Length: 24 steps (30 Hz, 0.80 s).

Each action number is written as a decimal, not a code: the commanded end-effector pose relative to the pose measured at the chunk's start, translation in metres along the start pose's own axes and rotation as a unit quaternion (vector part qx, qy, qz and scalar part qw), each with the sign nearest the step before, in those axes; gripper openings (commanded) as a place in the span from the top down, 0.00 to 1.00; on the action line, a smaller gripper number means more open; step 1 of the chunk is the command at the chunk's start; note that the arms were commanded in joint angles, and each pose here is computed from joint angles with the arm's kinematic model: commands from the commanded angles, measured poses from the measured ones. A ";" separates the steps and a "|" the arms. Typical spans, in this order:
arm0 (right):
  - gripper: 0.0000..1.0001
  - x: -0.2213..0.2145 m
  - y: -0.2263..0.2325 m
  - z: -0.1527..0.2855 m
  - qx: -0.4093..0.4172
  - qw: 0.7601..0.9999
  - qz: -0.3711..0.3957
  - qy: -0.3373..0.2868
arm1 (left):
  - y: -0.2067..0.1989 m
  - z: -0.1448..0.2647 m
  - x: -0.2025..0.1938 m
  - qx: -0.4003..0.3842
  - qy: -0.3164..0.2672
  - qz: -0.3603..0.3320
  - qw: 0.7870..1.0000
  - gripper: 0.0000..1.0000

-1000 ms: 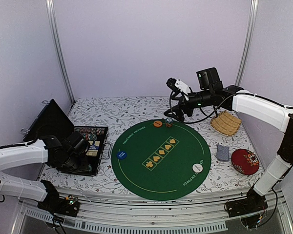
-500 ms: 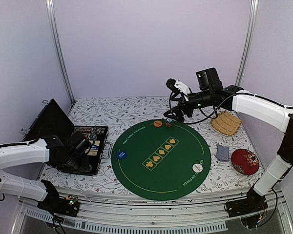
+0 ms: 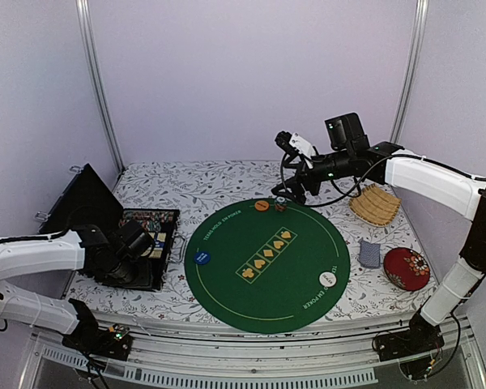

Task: Distribute texas hold em gaming equipment
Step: Pick up the pile of poker chips from the chip case.

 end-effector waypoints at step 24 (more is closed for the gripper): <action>0.01 0.005 0.003 -0.001 0.013 1.000 0.005 0.004 | -0.005 0.001 0.019 0.041 -0.032 0.001 0.999 0.39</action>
Point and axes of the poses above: each gripper's point midway between its finger pads, its own z axis back along the fingers, its own y axis along the line the jaws close on, x = y × z, the point moved 10 cm from there along z, back along the fingers, and after that the axes turned 11 degrees about -z, right-handed, at the moved point
